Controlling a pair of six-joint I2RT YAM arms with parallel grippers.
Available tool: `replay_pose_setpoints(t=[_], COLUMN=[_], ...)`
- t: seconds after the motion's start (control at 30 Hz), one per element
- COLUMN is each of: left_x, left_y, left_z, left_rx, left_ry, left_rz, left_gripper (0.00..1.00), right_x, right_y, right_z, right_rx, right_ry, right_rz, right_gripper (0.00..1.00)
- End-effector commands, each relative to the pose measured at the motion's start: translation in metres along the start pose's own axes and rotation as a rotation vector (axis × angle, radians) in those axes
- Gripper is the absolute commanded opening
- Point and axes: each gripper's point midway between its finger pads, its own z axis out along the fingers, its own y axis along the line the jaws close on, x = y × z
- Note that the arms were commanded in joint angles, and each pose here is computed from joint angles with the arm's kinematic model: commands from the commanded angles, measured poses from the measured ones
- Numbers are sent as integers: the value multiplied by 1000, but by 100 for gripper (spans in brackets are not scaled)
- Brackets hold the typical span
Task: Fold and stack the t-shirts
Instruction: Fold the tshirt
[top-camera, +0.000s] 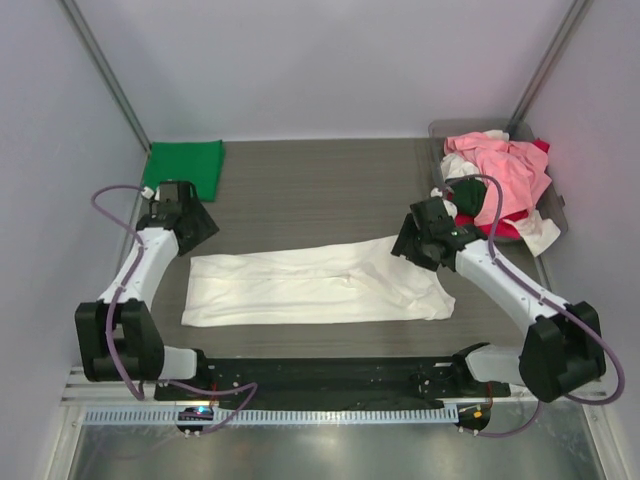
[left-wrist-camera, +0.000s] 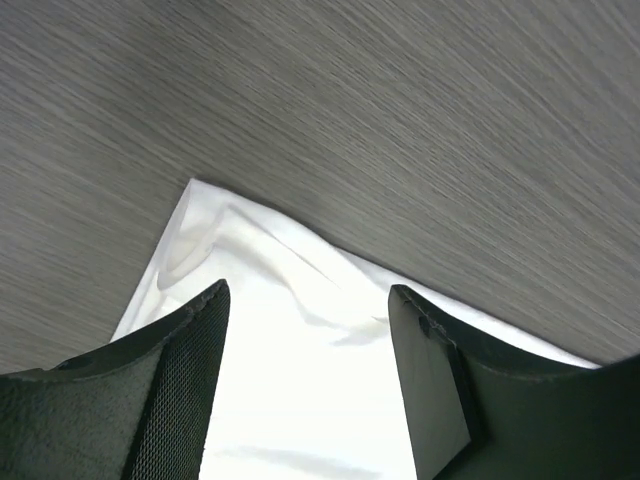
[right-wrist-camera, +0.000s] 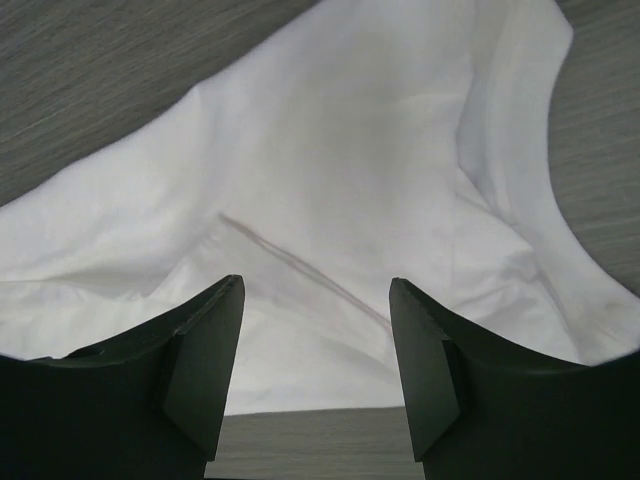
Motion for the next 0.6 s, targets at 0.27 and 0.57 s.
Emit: replay_pose_setpoints(t=[0.27, 0.57], left_x=[36, 44], left_y=[30, 40], left_z=[30, 43], left_rx=[-218, -297], left_ry=[143, 196], left_rz=[25, 39], left_gripper=[61, 52], right_x=[-12, 4], right_y=[25, 10], right_z=[12, 19], right_rx=[-65, -41], right_ry=[7, 28], right_rz=[-65, -80], right_gripper=[63, 60])
